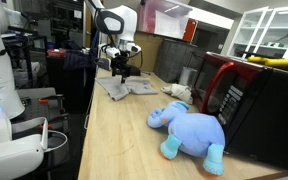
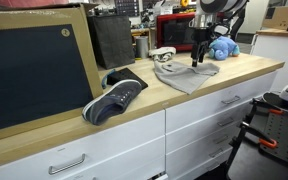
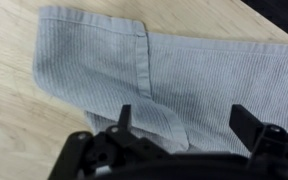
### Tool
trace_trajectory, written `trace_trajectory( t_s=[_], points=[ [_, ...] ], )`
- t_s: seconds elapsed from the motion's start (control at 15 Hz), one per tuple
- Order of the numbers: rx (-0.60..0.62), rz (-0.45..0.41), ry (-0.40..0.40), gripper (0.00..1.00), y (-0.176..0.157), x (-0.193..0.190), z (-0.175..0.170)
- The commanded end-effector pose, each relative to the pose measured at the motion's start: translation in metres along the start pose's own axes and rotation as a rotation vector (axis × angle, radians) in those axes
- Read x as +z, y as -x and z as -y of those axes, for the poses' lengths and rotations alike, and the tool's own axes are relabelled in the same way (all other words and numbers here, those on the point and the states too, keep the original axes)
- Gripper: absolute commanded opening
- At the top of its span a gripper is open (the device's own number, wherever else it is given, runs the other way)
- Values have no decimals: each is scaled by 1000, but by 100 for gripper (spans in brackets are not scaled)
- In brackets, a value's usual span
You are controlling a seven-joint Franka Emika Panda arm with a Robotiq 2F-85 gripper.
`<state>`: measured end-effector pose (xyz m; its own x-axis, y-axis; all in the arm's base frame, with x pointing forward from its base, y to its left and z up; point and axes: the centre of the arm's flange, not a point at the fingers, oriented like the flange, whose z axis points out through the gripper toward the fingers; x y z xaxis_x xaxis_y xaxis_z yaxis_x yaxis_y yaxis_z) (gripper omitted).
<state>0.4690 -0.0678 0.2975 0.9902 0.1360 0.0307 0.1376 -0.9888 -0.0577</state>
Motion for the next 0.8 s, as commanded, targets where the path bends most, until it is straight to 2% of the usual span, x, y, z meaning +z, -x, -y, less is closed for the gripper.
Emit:
trace_trajectory(
  t_s=[0.0,0.27,0.53,0.73],
  points=[
    [-17,-52,51,100,4,27,4],
    [-40,-155,138,100,5,55,-10],
    [0,-289,196,100,2,47,-15],
    [34,-356,230,100,5,35,-31]
  ],
)
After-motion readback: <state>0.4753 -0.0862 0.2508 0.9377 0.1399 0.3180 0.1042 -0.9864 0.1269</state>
